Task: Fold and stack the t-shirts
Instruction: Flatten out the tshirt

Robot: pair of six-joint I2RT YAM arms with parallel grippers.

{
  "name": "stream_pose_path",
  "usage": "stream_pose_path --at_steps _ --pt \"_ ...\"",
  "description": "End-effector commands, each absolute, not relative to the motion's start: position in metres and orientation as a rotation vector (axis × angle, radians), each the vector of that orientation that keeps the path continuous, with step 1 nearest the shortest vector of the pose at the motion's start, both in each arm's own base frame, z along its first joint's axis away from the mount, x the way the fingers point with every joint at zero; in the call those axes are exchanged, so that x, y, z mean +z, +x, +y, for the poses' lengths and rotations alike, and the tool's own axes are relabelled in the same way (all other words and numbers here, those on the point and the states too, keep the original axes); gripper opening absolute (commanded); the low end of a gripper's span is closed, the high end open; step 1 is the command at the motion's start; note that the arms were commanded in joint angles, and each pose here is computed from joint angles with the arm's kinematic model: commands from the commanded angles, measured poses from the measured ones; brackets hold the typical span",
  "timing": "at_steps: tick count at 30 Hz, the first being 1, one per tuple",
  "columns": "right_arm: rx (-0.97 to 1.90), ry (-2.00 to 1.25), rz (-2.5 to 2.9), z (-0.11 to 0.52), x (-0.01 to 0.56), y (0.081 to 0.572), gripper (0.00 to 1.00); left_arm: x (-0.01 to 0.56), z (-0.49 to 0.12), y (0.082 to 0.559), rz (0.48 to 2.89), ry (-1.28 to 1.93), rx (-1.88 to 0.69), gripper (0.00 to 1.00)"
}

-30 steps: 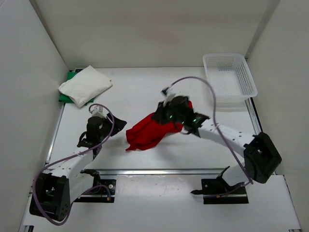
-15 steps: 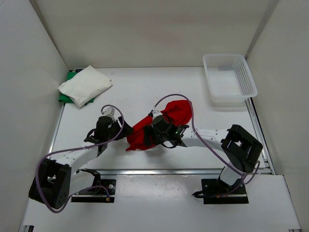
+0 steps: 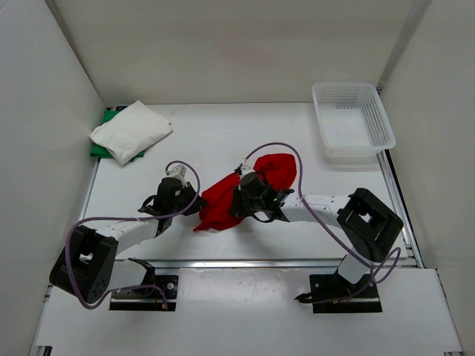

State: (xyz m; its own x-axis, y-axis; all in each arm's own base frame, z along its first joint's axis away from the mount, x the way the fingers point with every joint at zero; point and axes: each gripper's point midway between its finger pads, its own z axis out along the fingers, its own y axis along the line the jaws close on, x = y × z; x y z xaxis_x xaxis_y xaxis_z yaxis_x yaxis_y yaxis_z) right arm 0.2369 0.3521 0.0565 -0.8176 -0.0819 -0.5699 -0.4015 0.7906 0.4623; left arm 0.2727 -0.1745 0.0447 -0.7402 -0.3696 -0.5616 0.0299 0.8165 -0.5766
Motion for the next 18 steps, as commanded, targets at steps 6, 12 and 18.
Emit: stream_pose_path --at_steps 6,12,18 --pt "0.896 -0.273 2.277 0.328 0.118 0.253 0.15 0.101 -0.178 0.306 2.13 -0.247 -0.759 0.0" --pt "0.9 -0.366 2.333 0.362 0.106 0.234 0.45 0.084 -0.175 0.295 2.16 -0.275 -0.772 0.0" --pt "0.747 -0.313 2.419 0.359 0.076 0.257 0.46 0.083 -0.167 0.291 2.136 -0.307 -0.776 0.0"
